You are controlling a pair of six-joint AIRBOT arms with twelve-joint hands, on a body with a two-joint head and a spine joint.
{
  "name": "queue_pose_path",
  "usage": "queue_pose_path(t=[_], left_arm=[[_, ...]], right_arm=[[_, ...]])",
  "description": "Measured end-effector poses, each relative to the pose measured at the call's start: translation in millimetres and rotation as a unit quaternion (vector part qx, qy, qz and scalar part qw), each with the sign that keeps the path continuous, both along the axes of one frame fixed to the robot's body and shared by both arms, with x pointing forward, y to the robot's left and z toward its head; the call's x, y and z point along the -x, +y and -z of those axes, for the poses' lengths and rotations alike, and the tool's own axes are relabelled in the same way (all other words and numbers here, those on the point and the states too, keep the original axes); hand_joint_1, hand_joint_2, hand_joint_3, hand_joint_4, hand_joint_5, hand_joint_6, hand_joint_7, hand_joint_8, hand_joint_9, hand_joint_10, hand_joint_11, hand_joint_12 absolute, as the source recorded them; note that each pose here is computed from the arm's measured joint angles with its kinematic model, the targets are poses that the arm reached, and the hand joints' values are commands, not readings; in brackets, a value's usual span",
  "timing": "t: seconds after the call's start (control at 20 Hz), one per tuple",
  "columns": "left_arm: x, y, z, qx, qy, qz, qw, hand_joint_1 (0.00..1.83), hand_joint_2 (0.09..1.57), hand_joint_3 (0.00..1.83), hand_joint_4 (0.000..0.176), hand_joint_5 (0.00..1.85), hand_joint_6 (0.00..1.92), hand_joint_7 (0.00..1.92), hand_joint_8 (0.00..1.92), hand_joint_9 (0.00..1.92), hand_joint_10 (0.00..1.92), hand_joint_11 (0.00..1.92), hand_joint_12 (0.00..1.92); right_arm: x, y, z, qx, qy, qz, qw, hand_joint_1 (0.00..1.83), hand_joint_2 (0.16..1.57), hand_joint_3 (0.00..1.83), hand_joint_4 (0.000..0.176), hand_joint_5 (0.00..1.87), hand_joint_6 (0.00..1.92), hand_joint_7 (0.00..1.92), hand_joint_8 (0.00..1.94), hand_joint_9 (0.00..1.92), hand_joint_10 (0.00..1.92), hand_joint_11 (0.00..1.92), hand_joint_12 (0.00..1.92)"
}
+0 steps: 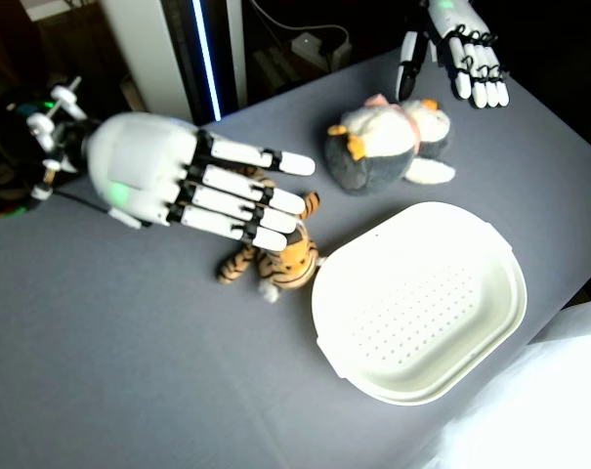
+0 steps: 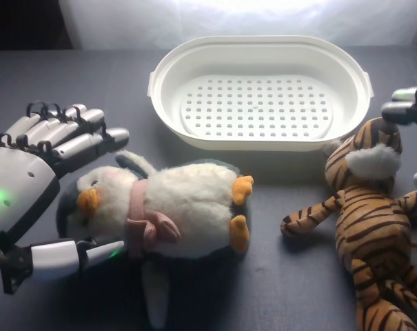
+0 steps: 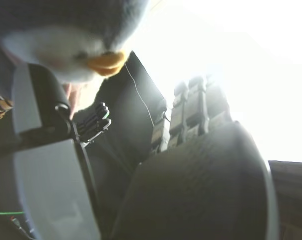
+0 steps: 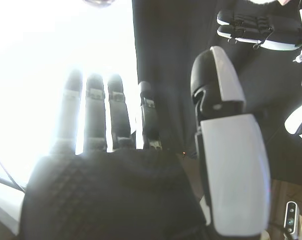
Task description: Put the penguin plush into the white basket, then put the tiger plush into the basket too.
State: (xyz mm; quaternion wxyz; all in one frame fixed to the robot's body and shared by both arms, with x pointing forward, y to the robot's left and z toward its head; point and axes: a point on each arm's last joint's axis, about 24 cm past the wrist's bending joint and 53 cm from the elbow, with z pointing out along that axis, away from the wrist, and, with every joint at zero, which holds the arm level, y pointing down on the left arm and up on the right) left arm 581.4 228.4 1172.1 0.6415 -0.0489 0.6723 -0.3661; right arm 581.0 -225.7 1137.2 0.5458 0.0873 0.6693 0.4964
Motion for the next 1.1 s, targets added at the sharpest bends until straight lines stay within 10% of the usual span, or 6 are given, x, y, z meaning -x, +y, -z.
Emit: queue_pose_path(t=[0.2,0.6,0.65,0.7,0.85,1.1], left_arm=[[-3,2.6,9,-0.016,0.013,-0.002,0.9998,0.72,0.83,0.00,0.169,0.15,0.00,0.10,0.00,0.02,0.00,0.00,0.32],[-34,34.0,71,-0.119,0.096,-0.065,0.9861,0.88,0.77,0.00,0.172,0.12,0.00,0.12,0.01,0.11,0.01,0.00,0.47],[-40,33.7,74,-0.121,0.099,-0.066,0.9855,0.91,0.79,0.00,0.113,0.33,0.01,0.32,0.01,0.27,0.03,0.03,0.56],[-45,32.4,73,-0.123,0.095,-0.067,0.9855,1.01,0.84,0.01,0.000,0.78,0.04,0.76,0.06,0.60,0.10,0.17,0.85],[-60,20.5,69,-0.126,0.082,-0.062,0.9868,1.21,0.98,0.00,0.000,1.36,0.28,1.21,0.52,0.73,1.25,0.41,1.64],[-56,14.6,64,-0.101,0.082,-0.060,0.9897,1.19,1.03,0.00,0.000,1.18,0.64,0.95,1.15,0.69,1.65,0.57,1.92]], right_arm=[[0,0,0,0.000,0.000,0.000,1.0000,0.75,1.30,0.00,0.000,0.58,0.00,0.44,0.00,0.43,0.02,0.17,0.81],[0,0,1,0.004,0.001,-0.002,1.0000,0.86,1.30,0.00,0.000,0.61,0.01,0.45,0.00,0.46,0.01,0.18,0.85],[0,0,2,0.005,0.002,-0.002,1.0000,0.86,1.30,0.00,0.000,0.61,0.00,0.46,0.01,0.46,0.01,0.19,0.86],[0,1,2,0.006,0.002,-0.003,1.0000,0.86,1.31,0.00,0.000,0.62,0.00,0.46,0.00,0.47,0.01,0.19,0.86],[0,1,2,0.006,0.002,-0.004,1.0000,0.86,1.31,0.00,0.000,0.63,0.01,0.47,0.01,0.47,0.01,0.19,0.87],[0,1,2,0.006,0.002,-0.003,1.0000,0.81,1.33,0.00,0.000,0.63,0.00,0.46,0.00,0.48,0.01,0.20,0.89]])
